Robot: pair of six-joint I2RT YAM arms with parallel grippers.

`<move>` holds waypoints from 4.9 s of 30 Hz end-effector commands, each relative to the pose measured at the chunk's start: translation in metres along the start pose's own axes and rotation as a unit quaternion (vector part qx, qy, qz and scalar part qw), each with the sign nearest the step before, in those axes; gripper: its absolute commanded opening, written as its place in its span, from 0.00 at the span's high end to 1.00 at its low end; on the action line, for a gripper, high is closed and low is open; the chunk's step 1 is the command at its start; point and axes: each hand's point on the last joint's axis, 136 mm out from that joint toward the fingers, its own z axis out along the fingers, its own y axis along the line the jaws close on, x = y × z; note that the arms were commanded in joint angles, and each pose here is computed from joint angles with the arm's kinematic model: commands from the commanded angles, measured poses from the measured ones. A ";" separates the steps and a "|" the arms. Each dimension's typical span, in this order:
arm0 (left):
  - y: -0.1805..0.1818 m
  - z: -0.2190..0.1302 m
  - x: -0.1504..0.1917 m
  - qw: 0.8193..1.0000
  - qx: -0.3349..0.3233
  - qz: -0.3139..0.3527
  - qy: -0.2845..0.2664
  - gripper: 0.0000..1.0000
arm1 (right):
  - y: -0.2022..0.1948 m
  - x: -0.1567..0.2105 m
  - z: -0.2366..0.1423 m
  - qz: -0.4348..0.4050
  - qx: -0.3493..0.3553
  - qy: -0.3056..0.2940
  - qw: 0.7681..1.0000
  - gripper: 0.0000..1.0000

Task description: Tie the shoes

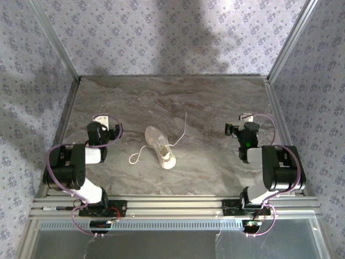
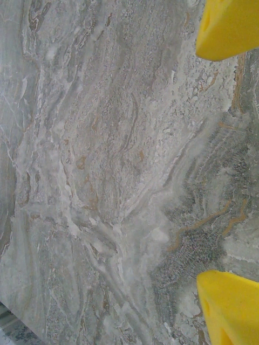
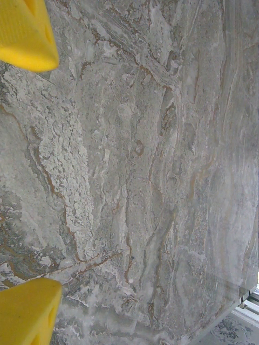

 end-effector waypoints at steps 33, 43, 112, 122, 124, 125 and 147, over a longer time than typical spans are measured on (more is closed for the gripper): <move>-0.234 -0.047 0.058 0.915 0.222 -0.060 0.331 0.47 | 0.291 0.046 -0.101 -0.069 -0.330 0.263 0.904 0.59; -0.217 -0.050 0.037 0.936 0.163 -0.019 0.312 0.40 | 0.276 0.035 -0.099 -0.059 -0.272 0.271 0.922 0.61; -0.226 -0.226 -0.120 0.871 0.443 0.213 -0.026 1.00 | 0.363 -0.147 -0.144 -0.167 -0.599 0.115 0.775 1.00; -0.250 -0.213 -0.132 0.848 0.481 0.219 -0.041 1.00 | 0.357 -0.112 -0.154 -0.205 -0.632 0.096 0.742 1.00; -0.254 -0.210 -0.133 0.849 0.485 0.207 -0.037 1.00 | 0.355 -0.102 -0.148 -0.208 -0.624 0.098 0.747 1.00; -0.255 -0.208 -0.134 0.851 0.486 0.198 -0.032 1.00 | 0.354 -0.097 -0.144 -0.210 -0.618 0.098 0.751 1.00; -0.269 -0.087 -0.111 0.909 0.388 -0.033 0.148 0.96 | 0.367 -0.053 -0.071 -0.207 -0.545 -0.026 0.812 1.00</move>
